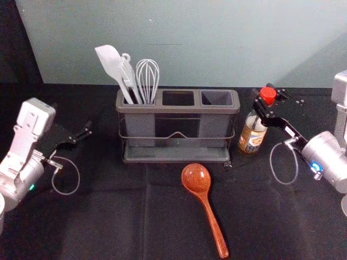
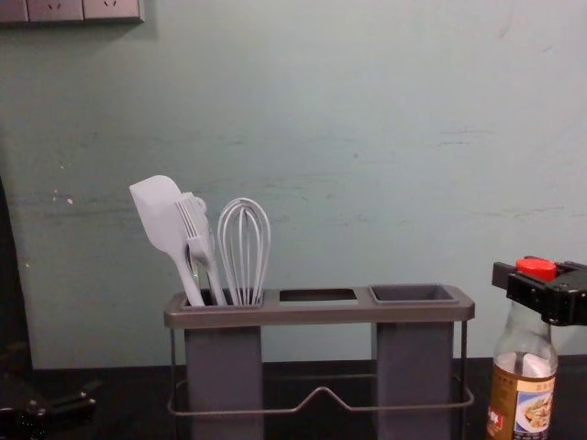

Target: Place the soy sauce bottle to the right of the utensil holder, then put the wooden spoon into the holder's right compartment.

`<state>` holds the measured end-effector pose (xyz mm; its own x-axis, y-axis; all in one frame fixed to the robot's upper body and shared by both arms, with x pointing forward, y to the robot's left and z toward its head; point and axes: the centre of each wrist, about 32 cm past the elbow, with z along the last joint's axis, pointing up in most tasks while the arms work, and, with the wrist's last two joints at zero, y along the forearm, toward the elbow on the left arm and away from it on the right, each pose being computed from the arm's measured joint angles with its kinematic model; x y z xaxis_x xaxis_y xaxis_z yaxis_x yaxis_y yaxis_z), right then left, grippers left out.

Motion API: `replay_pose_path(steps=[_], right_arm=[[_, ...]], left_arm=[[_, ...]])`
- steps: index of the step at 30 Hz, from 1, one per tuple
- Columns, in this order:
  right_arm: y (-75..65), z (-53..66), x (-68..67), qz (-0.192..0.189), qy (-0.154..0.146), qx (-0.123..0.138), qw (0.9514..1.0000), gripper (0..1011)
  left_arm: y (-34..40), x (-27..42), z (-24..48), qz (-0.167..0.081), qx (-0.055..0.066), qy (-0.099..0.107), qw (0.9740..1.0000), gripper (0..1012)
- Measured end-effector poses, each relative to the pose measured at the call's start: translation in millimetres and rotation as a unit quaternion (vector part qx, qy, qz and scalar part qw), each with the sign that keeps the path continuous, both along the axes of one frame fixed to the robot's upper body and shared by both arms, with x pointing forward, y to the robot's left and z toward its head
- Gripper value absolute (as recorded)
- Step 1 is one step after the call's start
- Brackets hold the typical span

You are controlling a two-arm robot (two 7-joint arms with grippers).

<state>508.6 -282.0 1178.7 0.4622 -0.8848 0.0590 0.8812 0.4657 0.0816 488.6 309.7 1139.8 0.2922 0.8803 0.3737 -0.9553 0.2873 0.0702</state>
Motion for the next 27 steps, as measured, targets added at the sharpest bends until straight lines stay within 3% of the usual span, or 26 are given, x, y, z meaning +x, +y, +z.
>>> replay_pose_path(steps=[6,27], right_arm=[[0.0,-4.3,4.2,0.001,0.006,0.015,0.9999,386],[4.0,-11.6,5.4,0.0,0.01,0.026,0.9996,386]], left_arm=[[0.0,0.0,0.0,0.0,0.0,0.0,1.0,1005],[0.0,0.0,0.0,0.0,0.0,0.0,1.0,1005]])
